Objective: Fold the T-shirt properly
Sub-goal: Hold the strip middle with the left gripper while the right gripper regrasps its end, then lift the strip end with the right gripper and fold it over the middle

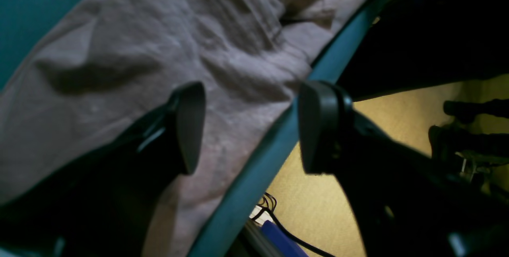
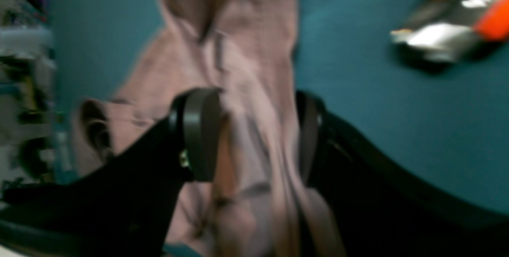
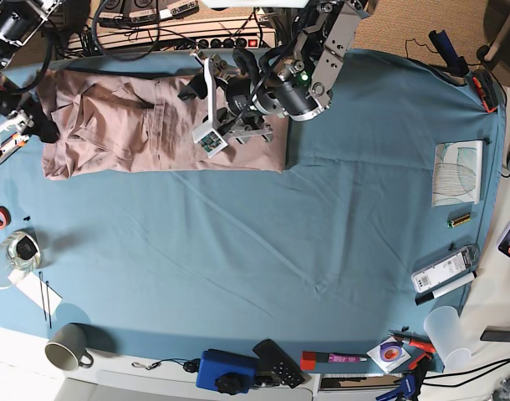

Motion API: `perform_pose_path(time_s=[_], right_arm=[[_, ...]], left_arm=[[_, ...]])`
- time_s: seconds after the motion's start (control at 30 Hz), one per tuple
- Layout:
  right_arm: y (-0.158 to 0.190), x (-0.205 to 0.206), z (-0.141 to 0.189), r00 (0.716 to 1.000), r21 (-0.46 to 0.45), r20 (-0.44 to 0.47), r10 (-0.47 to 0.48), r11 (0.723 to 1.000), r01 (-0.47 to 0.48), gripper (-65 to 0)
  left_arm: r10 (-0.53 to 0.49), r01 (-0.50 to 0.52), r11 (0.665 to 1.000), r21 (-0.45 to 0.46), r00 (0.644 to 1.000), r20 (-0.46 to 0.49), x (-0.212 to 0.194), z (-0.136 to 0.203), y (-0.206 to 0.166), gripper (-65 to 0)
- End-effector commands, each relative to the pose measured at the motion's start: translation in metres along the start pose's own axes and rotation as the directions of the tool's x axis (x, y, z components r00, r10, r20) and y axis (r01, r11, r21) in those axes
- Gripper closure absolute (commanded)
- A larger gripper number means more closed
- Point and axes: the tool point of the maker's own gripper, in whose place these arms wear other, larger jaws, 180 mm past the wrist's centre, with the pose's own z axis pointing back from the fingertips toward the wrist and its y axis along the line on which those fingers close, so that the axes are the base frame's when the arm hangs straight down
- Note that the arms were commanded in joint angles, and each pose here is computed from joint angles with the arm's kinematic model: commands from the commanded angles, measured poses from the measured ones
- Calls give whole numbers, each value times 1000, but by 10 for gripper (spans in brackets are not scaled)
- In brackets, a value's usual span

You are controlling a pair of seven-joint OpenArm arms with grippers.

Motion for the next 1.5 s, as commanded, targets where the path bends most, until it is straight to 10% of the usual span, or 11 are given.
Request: perform_pose_path(time_s=[0.0, 0.37, 0.53, 0.93, 1.27, 1.47], right_arm=[[9, 19, 5, 999, 26, 39, 31, 999, -32, -301], [23, -35, -36, 973, 65, -215, 84, 995, -72, -296], [22, -29, -34, 978, 59, -193, 82, 996, -71, -6], [0, 92, -2, 973, -208, 97, 212, 960, -188, 0], [16, 84, 2, 964, -185, 42, 263, 950, -251, 0], [55, 64, 3, 910, -156, 33, 414, 901, -404, 0]], left_arm=[[-6, 7, 1000, -18, 998, 64, 18, 3, -7, -369], [-6, 7, 1000, -18, 998, 63, 18, 3, -7, -369], [-6, 7, 1000, -17, 998, 60, 17, 3, -7, -369], [51, -51, 999, 8, 997, 50, 16, 5, -2, -369], [35, -53, 966, 253, 996, 77, 20, 33, 30, -369], [72, -105, 918, 382, 992, 99, 15, 53, 49, -369]])
